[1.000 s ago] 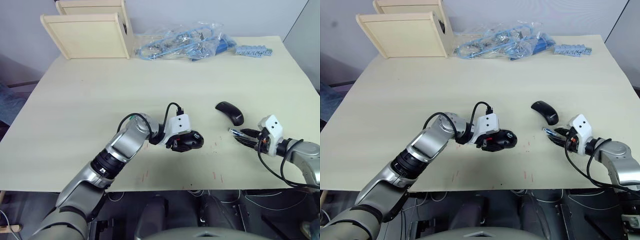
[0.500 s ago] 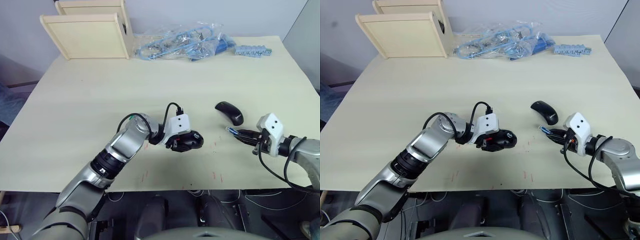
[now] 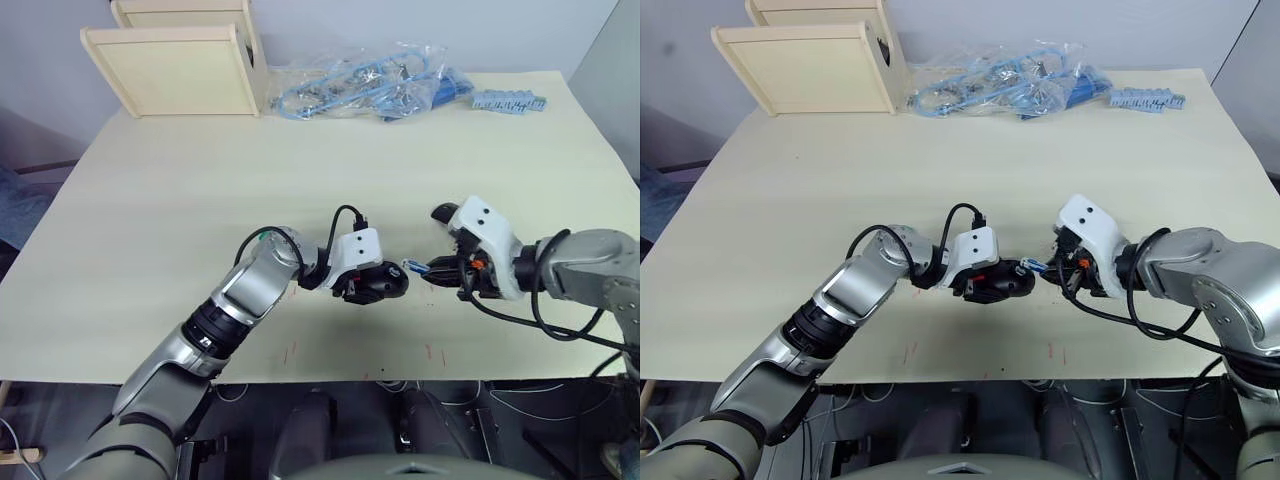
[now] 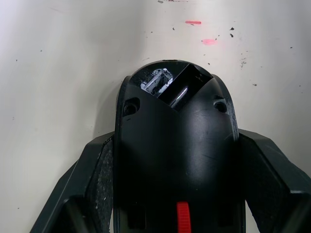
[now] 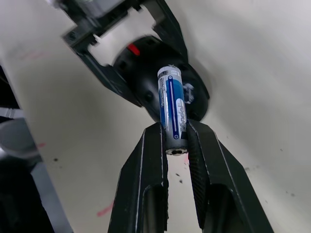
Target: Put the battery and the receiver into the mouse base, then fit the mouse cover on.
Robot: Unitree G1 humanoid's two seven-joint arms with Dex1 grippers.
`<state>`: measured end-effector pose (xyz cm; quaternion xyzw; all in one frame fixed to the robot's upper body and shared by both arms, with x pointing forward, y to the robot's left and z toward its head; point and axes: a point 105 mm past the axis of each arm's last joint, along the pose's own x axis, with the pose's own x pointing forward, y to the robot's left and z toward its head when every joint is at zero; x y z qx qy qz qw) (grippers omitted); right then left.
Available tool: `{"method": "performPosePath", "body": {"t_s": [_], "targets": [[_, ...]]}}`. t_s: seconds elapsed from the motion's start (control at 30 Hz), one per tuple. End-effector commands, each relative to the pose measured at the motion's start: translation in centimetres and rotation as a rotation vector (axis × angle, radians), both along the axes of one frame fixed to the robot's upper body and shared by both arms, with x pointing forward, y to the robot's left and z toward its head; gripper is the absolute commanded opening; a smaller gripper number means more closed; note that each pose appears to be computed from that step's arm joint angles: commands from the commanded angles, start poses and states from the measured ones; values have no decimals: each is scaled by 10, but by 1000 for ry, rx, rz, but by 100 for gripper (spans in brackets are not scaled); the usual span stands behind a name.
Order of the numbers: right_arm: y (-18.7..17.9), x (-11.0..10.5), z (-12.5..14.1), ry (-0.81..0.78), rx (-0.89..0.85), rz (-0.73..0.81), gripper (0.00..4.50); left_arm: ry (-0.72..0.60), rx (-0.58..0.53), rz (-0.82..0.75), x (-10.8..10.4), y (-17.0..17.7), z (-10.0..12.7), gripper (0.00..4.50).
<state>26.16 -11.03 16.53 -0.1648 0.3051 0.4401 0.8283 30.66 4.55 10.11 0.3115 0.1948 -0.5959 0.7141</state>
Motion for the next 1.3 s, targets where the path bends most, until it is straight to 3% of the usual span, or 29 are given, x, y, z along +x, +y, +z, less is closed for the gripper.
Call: {"method": "performPosePath", "body": {"t_s": [0.03,1.17,1.2,1.3], "targets": [[0,6,-4,20,-55,-22,8,15,12,-18,-5,-2,-6,293],[34,21,-46,186,-144,-32,8,24,8,-17,-7,-7,-8,293],[34,21,-45,178,-143,-30,110,24,8,-15,-7,-7,-8,293],[32,24,-34,154,-68,-60,227,25,5,-11,-6,-7,-8,293]]}}
